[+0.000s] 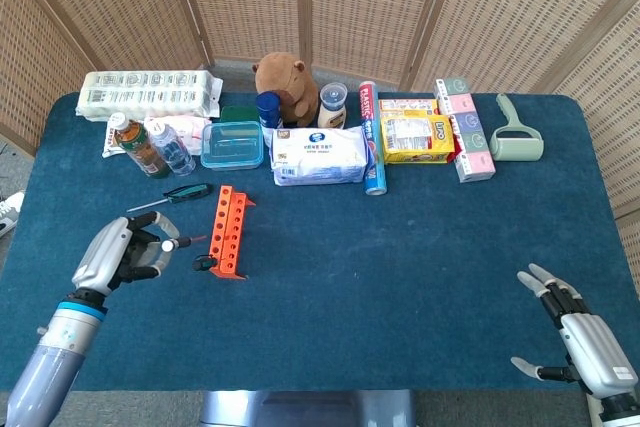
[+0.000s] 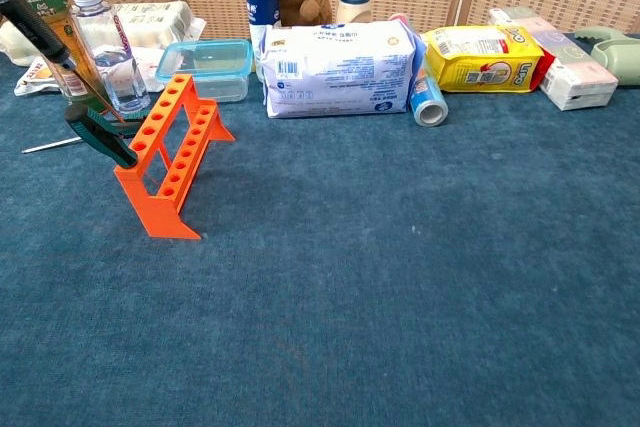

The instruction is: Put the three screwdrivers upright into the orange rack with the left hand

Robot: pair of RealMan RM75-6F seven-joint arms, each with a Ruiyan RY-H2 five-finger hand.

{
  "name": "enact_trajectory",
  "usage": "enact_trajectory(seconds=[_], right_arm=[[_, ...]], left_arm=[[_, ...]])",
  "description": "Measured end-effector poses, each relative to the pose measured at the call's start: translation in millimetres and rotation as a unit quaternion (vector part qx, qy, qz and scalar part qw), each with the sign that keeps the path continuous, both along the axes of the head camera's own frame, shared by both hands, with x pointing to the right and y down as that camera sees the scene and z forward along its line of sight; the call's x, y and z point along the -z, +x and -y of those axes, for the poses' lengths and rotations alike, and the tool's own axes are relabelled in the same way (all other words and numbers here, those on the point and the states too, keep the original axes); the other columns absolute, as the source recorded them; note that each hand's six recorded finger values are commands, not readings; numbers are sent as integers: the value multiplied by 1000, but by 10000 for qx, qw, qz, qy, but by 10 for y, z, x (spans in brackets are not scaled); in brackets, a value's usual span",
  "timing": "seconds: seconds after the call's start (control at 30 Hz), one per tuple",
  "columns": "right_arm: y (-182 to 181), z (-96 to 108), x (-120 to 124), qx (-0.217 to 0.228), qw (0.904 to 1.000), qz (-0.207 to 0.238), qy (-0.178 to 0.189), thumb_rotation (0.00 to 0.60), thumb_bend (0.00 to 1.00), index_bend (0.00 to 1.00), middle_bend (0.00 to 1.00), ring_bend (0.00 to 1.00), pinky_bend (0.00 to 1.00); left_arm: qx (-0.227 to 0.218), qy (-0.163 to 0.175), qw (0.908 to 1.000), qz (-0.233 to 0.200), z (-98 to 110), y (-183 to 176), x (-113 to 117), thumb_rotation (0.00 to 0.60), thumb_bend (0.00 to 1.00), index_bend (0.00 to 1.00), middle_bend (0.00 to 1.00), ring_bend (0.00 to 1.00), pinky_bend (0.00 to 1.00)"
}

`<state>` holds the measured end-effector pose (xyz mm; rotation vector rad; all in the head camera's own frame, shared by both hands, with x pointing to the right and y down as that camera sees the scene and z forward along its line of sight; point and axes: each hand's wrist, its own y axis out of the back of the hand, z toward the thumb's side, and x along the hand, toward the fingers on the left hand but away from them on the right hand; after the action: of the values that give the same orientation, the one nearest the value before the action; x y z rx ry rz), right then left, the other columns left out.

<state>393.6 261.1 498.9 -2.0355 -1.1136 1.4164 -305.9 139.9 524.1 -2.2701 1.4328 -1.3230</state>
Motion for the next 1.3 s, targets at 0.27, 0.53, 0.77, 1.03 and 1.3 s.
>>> enact_trajectory(seconds=[0.27, 0.53, 0.77, 1.03, 1.3], right_arm=[[11, 4, 15, -16, 10000, 19, 19, 600, 0, 65, 1, 57, 46], [11, 0, 20, -12, 10000, 24, 19, 600, 0, 65, 1, 56, 46], [9, -2, 18, -11, 10000, 21, 15, 600, 0, 65, 1, 56, 46], [12, -1, 21, -12, 10000, 22, 20, 600, 0, 65, 1, 56, 46], [11, -2, 17, -6, 10000, 18, 15, 600, 0, 65, 1, 56, 46]], left_arm=[[-67, 7, 9999, -94, -24, 35, 6, 600, 414, 515, 900, 884, 918], [-124, -88, 9995, -268, -86, 62, -2, 600, 413, 514, 900, 884, 918], [-93, -229, 9989, -408, -109, 56, -12, 600, 414, 515, 900, 884, 918], [-69, -270, 9988, -394, -111, 35, -18, 600, 413, 514, 900, 884, 918], [-1, -330, 9987, -376, -115, 16, -39, 600, 413, 514, 900, 884, 918]])
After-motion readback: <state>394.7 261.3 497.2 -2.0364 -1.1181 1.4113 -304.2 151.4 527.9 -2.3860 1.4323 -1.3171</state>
